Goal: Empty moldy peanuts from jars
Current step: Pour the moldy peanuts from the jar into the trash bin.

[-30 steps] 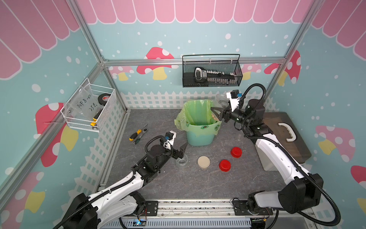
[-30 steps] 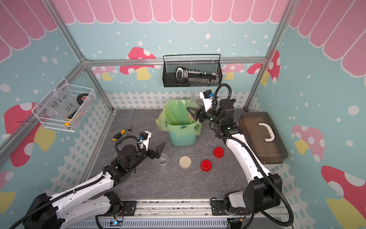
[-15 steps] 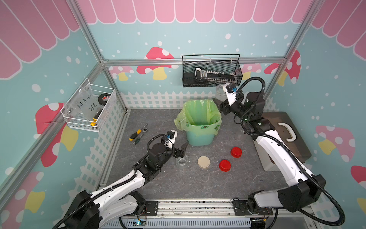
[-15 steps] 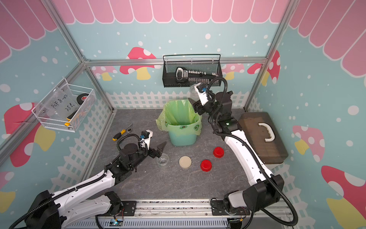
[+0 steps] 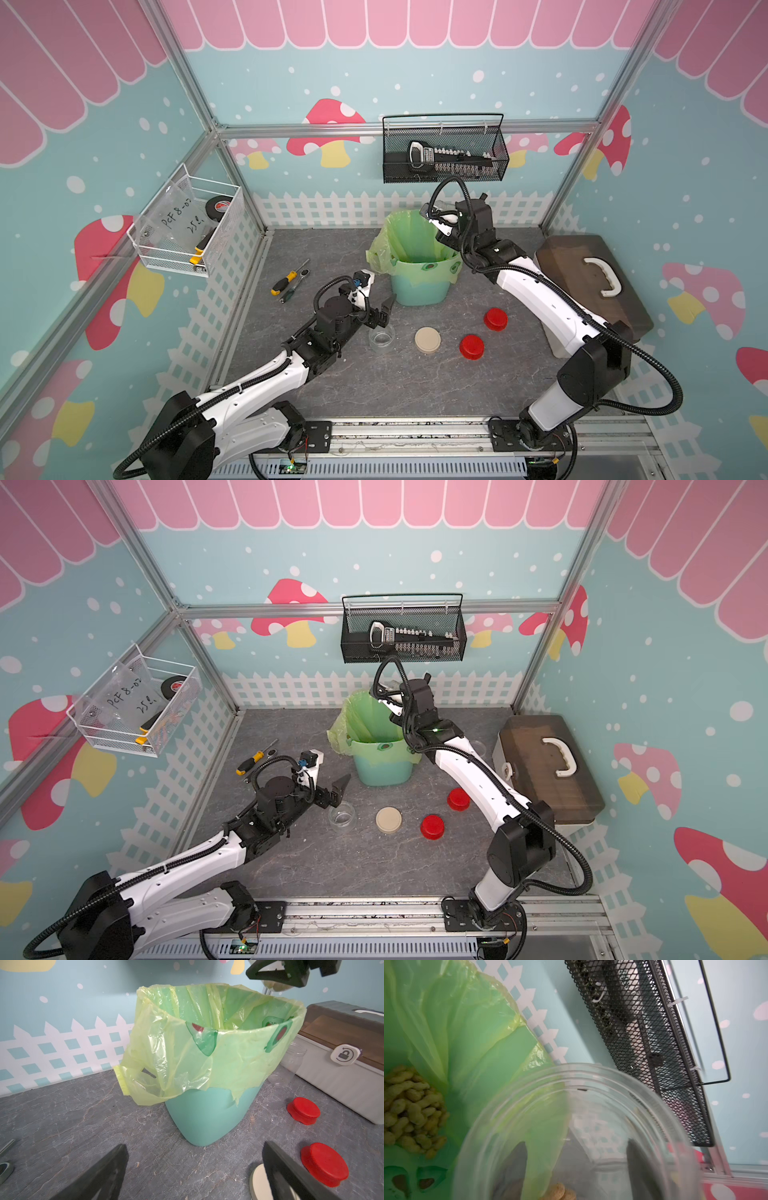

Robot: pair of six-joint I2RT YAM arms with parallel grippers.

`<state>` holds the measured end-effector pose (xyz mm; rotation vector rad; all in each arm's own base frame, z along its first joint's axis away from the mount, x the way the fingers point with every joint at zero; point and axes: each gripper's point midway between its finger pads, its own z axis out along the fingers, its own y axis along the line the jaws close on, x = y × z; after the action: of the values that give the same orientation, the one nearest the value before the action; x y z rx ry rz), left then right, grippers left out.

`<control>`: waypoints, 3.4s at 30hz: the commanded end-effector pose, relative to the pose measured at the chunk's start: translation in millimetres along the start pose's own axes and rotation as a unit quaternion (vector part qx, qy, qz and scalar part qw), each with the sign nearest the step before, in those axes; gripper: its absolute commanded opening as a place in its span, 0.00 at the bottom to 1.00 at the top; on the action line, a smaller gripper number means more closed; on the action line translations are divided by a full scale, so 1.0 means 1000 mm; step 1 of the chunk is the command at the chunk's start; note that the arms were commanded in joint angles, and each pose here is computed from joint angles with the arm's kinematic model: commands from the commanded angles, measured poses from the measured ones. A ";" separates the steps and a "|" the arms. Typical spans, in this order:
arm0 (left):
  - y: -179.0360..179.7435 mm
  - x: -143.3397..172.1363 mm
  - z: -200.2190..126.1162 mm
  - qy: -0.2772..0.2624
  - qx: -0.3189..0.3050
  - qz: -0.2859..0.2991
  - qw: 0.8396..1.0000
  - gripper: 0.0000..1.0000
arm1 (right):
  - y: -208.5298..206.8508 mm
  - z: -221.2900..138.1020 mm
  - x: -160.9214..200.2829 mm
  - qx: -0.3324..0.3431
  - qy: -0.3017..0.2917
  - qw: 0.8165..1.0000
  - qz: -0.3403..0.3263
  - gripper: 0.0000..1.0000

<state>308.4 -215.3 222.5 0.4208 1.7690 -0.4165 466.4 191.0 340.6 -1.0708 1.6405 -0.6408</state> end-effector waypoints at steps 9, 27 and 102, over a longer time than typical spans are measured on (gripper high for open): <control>-0.002 -0.010 -0.011 -0.023 0.008 0.002 1.000 0.99 | 0.002 0.012 -0.010 0.065 0.039 0.982 -0.174 0.34; -0.002 -0.011 -0.010 -0.028 0.010 0.003 1.000 0.99 | 0.006 0.020 -0.004 0.094 0.080 0.944 -0.306 0.34; -0.002 -0.010 -0.001 -0.016 0.006 0.006 1.000 0.99 | 0.016 -0.021 -0.043 0.116 0.006 0.880 -0.461 0.33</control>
<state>305.5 -216.1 222.8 0.4265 1.7544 -0.4340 446.1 231.0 339.4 -1.6822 0.9774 -1.4061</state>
